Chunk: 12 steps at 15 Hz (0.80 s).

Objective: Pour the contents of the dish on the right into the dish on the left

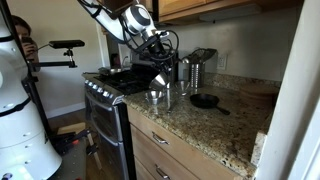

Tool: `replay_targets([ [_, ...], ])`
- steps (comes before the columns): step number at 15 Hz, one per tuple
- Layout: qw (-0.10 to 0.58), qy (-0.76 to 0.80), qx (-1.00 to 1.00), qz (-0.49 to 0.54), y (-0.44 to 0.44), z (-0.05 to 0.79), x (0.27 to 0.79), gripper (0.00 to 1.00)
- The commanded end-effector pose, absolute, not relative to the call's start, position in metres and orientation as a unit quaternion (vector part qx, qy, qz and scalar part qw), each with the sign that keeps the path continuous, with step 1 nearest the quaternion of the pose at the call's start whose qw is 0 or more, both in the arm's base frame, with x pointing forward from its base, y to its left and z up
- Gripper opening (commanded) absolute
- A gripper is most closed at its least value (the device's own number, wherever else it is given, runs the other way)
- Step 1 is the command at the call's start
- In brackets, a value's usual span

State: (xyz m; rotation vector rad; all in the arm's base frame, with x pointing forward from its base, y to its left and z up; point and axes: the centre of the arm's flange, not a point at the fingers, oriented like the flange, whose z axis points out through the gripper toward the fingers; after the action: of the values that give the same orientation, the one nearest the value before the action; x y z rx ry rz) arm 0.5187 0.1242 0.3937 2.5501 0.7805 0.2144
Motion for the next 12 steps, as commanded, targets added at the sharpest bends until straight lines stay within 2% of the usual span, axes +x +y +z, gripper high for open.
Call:
replay_targets([
  [1, 0.276, 0.293, 0.912, 0.083, 0.139, 0.398, 0.513, 0.07],
  [12, 0.360, 0.346, 0.860, 0.110, 0.189, 0.392, 0.508, 0.07],
])
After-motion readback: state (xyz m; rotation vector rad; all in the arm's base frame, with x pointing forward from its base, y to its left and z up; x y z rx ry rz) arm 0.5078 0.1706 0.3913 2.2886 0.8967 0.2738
